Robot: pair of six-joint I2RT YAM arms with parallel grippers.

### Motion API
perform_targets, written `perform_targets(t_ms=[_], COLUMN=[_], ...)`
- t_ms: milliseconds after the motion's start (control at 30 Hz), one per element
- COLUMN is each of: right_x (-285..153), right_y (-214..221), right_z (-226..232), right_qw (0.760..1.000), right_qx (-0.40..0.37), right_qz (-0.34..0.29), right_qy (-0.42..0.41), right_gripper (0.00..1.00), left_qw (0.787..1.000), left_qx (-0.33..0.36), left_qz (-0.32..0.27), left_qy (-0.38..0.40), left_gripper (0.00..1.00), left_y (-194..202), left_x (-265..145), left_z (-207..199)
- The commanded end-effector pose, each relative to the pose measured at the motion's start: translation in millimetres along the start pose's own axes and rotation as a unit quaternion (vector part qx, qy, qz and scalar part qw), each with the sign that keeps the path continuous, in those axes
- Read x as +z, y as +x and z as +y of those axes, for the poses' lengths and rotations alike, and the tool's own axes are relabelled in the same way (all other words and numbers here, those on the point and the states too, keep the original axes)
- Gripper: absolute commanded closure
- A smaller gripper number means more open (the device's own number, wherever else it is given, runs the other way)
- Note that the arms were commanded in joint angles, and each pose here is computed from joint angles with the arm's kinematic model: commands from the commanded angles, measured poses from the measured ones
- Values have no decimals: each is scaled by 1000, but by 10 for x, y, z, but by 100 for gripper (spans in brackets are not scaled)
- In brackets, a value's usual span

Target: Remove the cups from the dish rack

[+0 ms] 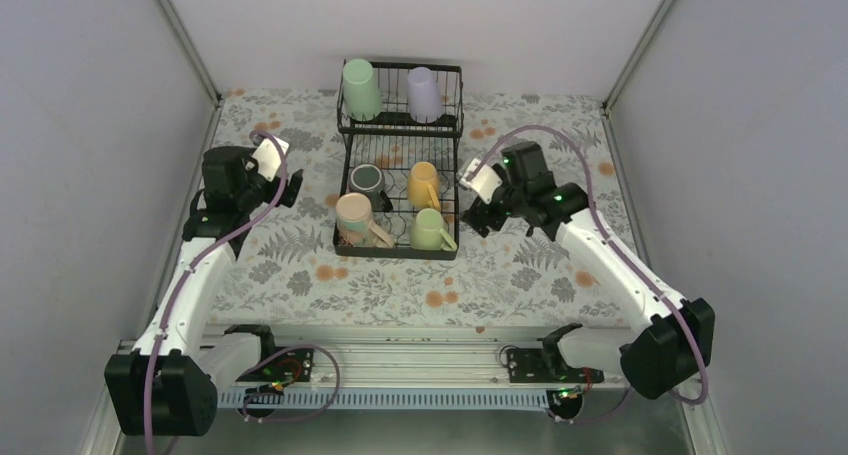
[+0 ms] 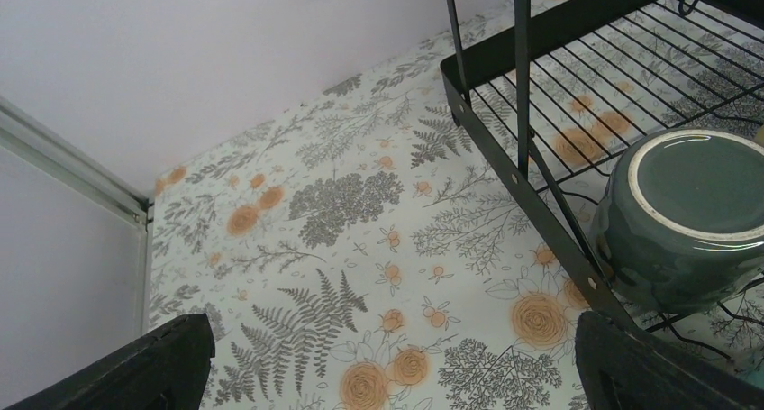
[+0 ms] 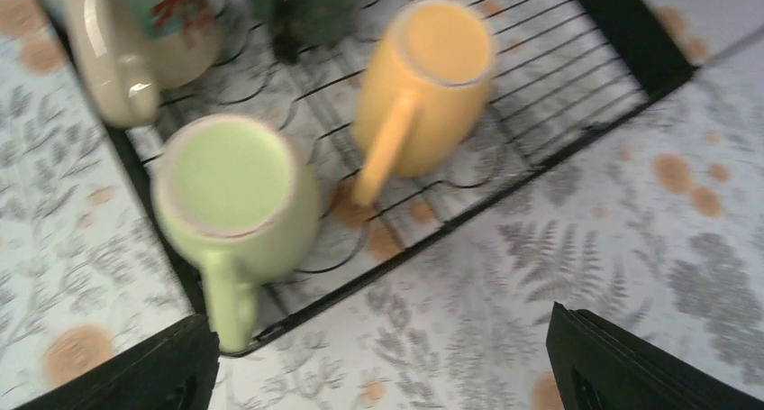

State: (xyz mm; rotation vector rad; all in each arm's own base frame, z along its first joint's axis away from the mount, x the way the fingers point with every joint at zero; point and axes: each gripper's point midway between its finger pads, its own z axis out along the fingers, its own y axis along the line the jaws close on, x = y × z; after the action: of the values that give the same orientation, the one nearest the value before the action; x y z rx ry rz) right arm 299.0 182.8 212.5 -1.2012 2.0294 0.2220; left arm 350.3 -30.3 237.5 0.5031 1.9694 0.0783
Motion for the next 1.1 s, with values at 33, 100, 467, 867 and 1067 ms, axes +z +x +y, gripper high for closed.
perform_targets(t_ms=[33,100,467,867,1067], right_x=[118,169,575,829,951], right_y=[127,165,500,437,466], right_z=[412,488,648,771,799], right_qw=[996,995,984,984,981], right_qx=[-38,-43,-70,-61,-60], right_qz=[60,68,150,137,149], right_qy=[-49,-56,-58,-99,-112], right_gripper=[8,8,18,23,38], left_qw=[1000,1000,1000,999,999], left_qx=[6,2,-4,-4,-3], left_qz=[-14,-18,-19,-26,-23], left_qy=[8,9,10,33,43], left_gripper=[0,0,0,0,0], left_y=[-127,-158,-178,-203,-152], left_x=[-12,-15,10,45,98], left_z=[1,2,10,-62,-104])
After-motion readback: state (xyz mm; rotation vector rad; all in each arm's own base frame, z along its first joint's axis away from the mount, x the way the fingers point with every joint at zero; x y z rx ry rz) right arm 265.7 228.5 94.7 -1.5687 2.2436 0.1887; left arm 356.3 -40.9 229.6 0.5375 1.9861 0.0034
